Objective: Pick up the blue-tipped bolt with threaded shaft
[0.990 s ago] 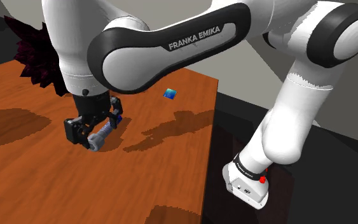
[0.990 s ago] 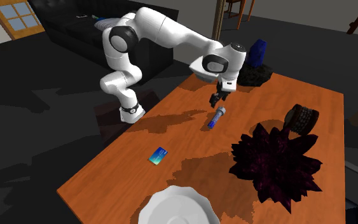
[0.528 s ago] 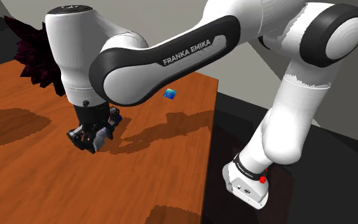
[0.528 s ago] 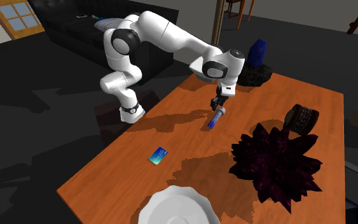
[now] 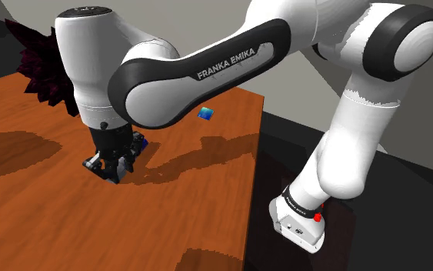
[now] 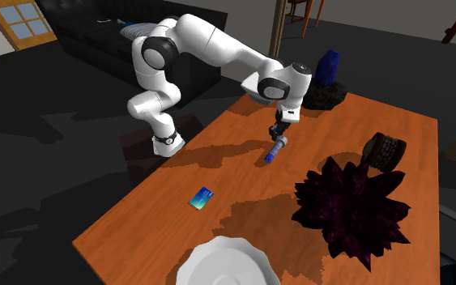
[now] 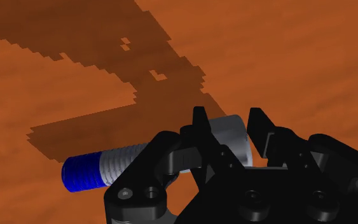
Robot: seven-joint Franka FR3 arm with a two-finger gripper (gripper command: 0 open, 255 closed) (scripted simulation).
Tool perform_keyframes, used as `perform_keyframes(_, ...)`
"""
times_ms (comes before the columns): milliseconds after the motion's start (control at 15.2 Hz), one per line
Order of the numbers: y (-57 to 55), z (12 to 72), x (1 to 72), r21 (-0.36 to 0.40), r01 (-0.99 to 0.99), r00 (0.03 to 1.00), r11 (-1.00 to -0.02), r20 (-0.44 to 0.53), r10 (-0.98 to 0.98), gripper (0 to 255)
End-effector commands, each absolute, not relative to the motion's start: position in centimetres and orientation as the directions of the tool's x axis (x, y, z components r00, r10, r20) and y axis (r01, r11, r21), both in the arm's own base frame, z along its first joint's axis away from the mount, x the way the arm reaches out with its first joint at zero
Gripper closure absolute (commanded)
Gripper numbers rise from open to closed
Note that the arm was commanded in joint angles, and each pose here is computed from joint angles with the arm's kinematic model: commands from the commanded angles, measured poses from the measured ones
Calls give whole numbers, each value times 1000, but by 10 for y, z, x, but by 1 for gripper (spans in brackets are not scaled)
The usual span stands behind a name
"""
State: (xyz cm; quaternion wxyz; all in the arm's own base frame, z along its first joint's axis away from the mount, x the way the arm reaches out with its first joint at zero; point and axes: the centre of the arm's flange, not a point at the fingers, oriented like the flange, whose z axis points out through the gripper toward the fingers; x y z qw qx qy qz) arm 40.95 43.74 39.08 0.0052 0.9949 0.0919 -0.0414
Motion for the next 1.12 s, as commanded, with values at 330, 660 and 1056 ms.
perform_keyframes(330,437,417,409,4,183,980,-983,-84,182,255)
perform_keyframes(660,437,443,409,4,183,980,-983,-84,182,255)
perform_keyframes(1056,437,470,409,4,183,980,-983,-84,182,255)
